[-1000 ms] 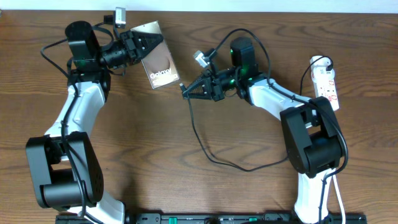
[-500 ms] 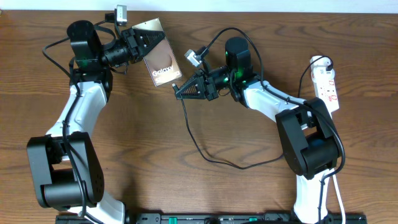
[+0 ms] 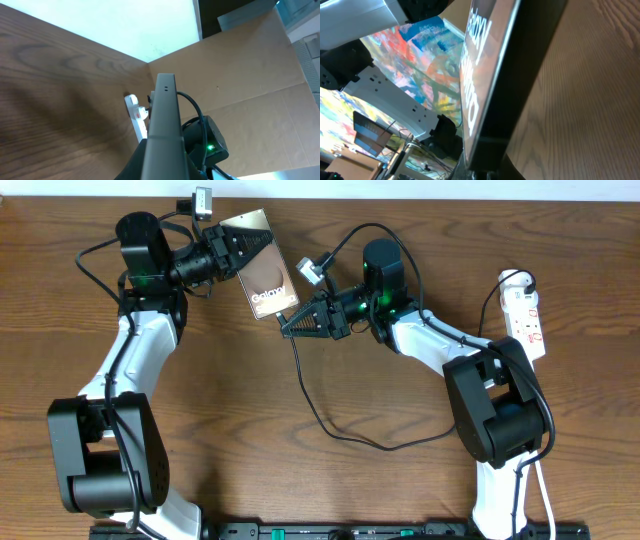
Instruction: Plug charger to phone and switch on socket
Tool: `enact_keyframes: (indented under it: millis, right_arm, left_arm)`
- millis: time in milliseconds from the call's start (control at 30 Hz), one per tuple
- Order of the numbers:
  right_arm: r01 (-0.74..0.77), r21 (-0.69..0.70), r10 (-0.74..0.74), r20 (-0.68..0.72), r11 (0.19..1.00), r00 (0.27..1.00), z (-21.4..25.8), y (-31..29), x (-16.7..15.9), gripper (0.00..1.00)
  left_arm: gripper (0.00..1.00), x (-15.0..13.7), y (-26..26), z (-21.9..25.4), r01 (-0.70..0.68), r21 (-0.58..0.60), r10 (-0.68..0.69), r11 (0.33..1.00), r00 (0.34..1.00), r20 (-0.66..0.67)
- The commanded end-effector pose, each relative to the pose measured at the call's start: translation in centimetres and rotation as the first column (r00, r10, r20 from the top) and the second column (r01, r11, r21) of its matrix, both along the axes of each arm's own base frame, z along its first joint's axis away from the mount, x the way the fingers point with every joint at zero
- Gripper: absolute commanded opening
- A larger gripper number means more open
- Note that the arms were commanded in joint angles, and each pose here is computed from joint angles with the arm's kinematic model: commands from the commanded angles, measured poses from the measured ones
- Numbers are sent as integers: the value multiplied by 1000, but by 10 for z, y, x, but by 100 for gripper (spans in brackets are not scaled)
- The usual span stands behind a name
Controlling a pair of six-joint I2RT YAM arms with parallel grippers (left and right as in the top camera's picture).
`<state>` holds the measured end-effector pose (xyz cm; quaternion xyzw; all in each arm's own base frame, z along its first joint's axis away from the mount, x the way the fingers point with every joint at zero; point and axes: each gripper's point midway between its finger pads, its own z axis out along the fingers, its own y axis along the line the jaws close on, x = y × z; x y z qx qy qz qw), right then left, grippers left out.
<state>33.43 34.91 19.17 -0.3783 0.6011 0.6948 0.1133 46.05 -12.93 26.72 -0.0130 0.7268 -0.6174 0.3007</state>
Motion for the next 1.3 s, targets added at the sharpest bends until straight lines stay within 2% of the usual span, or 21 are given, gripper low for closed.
enact_keyframes:
  millis: [0, 433, 633, 1167, 1267]
  right_arm:
    - [-2, -1, 2, -4, 1000, 1000, 1, 2, 0, 1]
    - [-2, -1, 2, -2, 1000, 1000, 1, 2, 0, 1]
    - [-6, 11, 5, 21, 1000, 1000, 3, 1, 0, 1]
    - [-2, 11, 2, 21, 1000, 1000, 3, 1, 1, 1]
    - [-1, 11, 1, 21, 1000, 1000, 3, 0, 1, 1]
  left_arm:
    - [7, -3, -2, 16, 7, 2, -8, 1000, 999, 44]
    - [7, 2, 1, 17, -29, 7, 28, 1000, 998, 58]
    - [8, -5, -3, 20, 21, 18, -23, 1000, 994, 104]
    - [7, -7, -4, 21, 36, 3, -36, 999, 996, 78]
    - [7, -7, -4, 27, 35, 3, -35, 999, 992, 118]
